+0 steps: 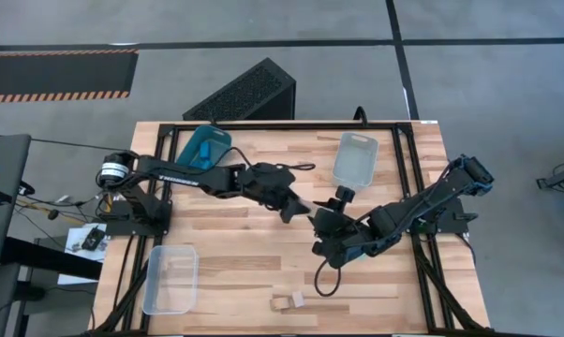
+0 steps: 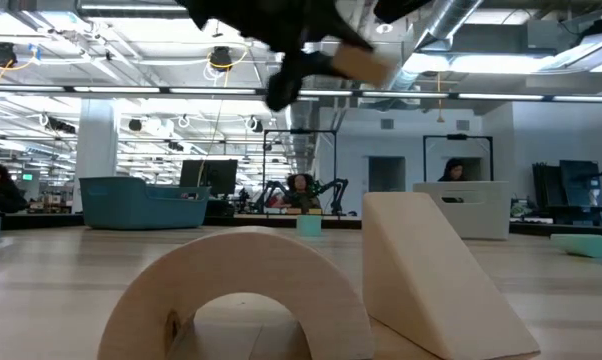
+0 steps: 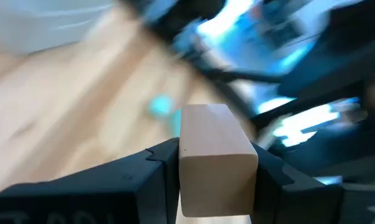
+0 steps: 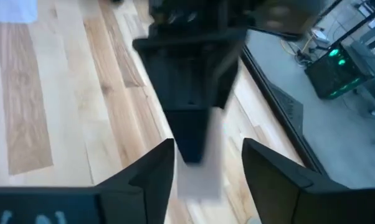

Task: Sort & place blocks by color
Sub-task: Put the top right brown block into the transparent bin

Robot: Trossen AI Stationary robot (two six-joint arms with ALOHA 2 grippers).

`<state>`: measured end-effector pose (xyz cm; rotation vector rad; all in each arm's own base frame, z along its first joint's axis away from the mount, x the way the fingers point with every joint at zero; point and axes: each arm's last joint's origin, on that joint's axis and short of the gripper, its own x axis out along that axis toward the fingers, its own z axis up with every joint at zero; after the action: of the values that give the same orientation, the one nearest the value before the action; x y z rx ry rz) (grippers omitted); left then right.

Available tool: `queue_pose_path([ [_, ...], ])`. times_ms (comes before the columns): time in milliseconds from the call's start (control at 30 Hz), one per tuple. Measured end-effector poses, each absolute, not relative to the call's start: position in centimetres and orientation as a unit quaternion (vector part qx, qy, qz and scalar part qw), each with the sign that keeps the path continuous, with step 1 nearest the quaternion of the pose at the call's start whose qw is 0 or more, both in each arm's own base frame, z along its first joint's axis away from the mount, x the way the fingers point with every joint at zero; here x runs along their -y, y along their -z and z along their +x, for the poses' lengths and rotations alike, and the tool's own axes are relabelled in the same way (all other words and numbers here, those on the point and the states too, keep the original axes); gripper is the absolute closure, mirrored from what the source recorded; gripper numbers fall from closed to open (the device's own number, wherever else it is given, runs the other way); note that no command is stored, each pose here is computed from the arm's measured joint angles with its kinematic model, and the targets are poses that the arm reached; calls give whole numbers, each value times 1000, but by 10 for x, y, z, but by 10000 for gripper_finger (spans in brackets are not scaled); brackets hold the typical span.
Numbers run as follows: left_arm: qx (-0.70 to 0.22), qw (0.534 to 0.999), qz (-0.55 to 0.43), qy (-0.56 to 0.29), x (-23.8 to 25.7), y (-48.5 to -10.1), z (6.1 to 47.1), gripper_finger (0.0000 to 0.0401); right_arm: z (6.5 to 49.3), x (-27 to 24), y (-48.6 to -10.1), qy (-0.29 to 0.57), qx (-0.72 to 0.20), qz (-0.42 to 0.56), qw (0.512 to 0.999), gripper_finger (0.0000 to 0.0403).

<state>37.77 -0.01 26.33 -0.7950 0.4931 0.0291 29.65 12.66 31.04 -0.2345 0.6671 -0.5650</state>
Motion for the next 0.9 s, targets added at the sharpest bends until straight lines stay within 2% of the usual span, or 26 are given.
queue_pose_path([
  [233,-364,867,-313,-132,12,-279,321,299,288,-119,-317,311,-300,-26,901,173],
  [533,-518,787,-284,-180,75,-307,214,295,287,-116,-311,323,-320,29,890,177],
  [667,-559,756,-278,-194,105,-297,184,296,288,-118,-309,314,-327,58,889,177],
  [900,-611,704,-291,-214,142,-257,146,291,285,-126,-308,305,-324,75,892,178],
])
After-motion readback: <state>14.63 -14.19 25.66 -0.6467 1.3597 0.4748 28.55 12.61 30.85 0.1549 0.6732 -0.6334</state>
